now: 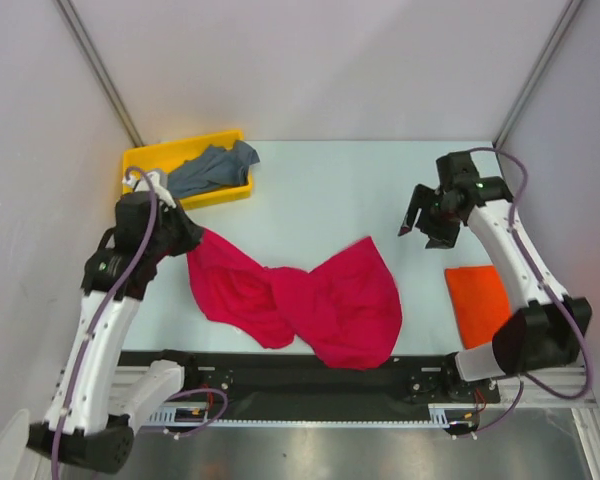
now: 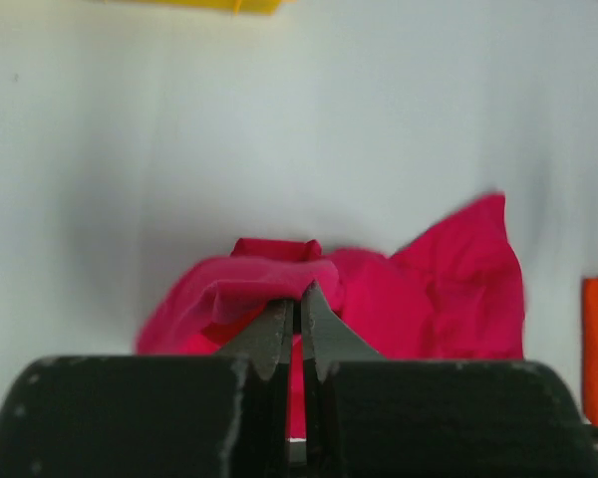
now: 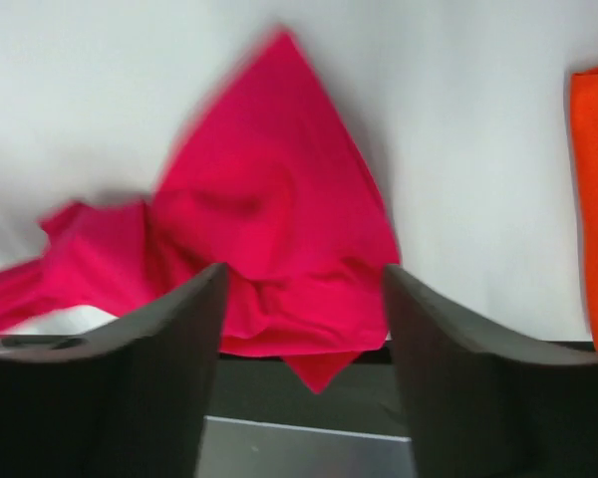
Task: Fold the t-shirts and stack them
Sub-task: Flatten the tshirt out
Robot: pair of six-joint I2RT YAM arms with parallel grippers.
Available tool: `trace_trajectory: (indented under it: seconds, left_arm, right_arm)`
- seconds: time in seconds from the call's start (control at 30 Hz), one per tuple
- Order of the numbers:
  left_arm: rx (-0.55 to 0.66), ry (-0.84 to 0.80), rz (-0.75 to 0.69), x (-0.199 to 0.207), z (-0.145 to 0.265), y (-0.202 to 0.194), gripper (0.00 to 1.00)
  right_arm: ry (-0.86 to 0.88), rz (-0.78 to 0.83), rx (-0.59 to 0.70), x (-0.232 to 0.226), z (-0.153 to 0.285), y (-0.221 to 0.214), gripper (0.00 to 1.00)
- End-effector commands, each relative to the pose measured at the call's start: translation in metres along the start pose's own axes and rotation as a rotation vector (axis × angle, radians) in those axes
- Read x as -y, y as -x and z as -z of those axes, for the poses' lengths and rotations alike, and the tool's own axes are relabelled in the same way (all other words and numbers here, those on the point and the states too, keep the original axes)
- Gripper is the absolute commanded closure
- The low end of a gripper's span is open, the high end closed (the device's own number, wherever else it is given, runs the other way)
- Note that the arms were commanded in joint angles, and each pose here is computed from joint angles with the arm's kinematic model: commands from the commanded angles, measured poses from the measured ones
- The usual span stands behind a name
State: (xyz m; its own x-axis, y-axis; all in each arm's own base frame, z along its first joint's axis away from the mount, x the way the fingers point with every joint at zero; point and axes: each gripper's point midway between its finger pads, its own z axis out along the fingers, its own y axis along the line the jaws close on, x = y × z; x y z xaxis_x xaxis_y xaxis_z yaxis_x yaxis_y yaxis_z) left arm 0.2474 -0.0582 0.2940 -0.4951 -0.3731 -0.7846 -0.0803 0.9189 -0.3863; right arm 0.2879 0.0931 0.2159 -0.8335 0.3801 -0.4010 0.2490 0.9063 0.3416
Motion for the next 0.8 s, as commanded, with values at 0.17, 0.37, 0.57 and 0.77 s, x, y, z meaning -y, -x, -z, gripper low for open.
trace_trajectory:
  seconds: [0.17,0.37,0.57,0.77]
  left_arm:
    - [-0.175,-0.047,0.004,0.008,-0.050,-0.034,1.00]
    - [-0.193,-0.072,0.033,0.006,-0.051,-0.053,1.00]
    - [-0.231,-0.072,0.049,0.001,-0.055,-0.070,1.00]
    - [-0.258,-0.049,0.046,-0.005,-0.054,-0.080,1.00]
  right_arm:
    - [0.108,0.267,-0.158,-0.030,-0.027,-0.059,0.14]
    - [0.191,0.320,-0.398,-0.015,-0.036,-0.221,0.26]
    - [0.282,0.444,-0.400,-0.015,-0.020,-0.290,0.20]
    - [0.240,0.549,-0.425,-0.012,-0.042,-0.318,0.30]
